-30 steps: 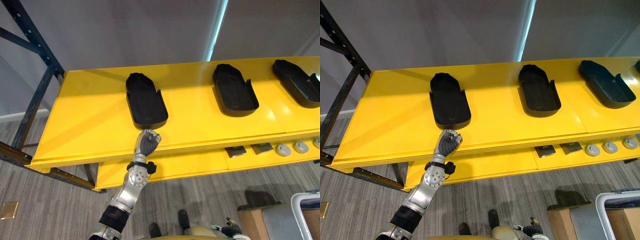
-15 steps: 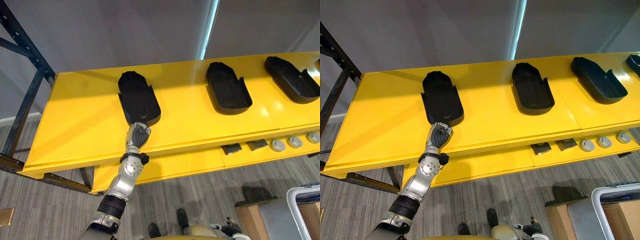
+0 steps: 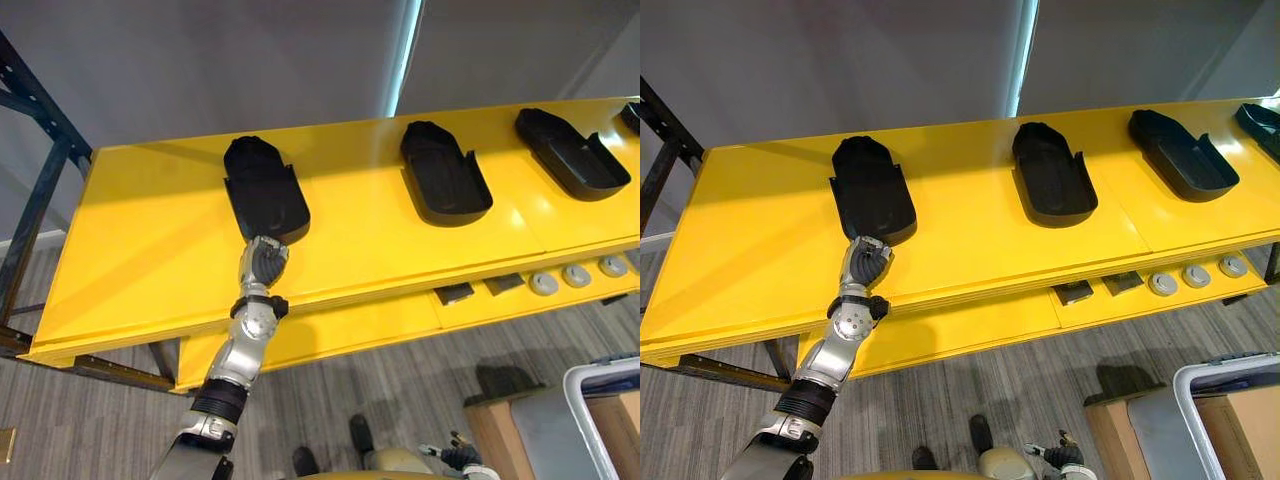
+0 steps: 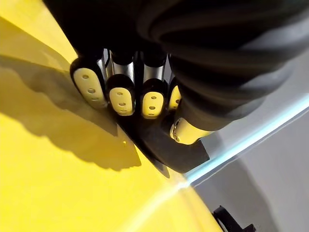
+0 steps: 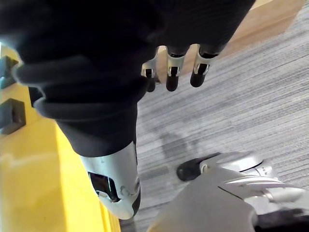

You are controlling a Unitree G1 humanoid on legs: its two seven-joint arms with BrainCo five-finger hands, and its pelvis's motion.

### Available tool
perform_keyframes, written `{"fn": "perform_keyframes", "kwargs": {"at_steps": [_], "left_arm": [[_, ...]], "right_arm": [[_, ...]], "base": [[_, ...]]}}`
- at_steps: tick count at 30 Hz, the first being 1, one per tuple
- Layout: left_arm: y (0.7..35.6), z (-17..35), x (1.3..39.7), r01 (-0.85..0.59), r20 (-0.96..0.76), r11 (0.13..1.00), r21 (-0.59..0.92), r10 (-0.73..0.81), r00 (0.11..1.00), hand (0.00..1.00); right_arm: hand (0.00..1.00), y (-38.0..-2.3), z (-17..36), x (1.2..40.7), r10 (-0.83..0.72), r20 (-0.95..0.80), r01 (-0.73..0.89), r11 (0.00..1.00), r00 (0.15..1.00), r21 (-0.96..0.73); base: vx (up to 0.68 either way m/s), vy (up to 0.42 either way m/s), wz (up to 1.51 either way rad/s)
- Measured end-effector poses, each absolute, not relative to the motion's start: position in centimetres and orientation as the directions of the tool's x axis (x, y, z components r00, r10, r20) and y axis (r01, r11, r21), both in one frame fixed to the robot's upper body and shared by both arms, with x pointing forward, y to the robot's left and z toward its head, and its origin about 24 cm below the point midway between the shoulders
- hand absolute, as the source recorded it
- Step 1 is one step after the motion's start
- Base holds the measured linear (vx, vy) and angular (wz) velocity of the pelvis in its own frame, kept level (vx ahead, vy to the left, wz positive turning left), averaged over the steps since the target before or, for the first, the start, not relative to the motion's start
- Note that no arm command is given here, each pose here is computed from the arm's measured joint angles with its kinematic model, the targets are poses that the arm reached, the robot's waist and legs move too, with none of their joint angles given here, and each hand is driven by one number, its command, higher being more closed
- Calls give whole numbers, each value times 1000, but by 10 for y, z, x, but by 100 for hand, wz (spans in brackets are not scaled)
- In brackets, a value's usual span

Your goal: Walk over and take plastic housings, then place them on the shelf

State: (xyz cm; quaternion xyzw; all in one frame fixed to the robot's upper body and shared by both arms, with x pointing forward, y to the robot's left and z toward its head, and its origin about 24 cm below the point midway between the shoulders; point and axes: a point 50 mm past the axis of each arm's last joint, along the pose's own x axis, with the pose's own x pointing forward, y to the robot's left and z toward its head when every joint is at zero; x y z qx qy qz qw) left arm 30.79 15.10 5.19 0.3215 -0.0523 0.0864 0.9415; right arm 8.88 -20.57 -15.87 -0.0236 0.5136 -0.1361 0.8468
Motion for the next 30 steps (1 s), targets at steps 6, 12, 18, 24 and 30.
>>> {"fn": "perform_keyframes", "kwargs": {"at_steps": [6,12,18,24,30], "left_arm": [[137,83,288,-176,271,905,387,71,960,100],[158,162,258,-278,616,951,131,142,775,100],[238,153,228,-502,547,825,-260,554,627,100],[270,70,187,-740,211,647,-186,762,613,100],[277,-34,147,-816,-262,574,72,800,540,0]], "right_arm": [[0,-207,-159,88,-259,-864,210,960,431,-183],[0,-212,-161,81,-267,-876,197,959,401,-202],[0,-213,-162,76,-270,-886,202,958,378,-206],[0,-213,-163,70,-277,-890,204,955,362,-214],[0,-204,-158,88,-263,-863,209,960,432,-188]], "base": [[-14,-23,8],[-42,-16,13],[-24,-35,27],[8,-28,23],[-4,-20,0]]}}
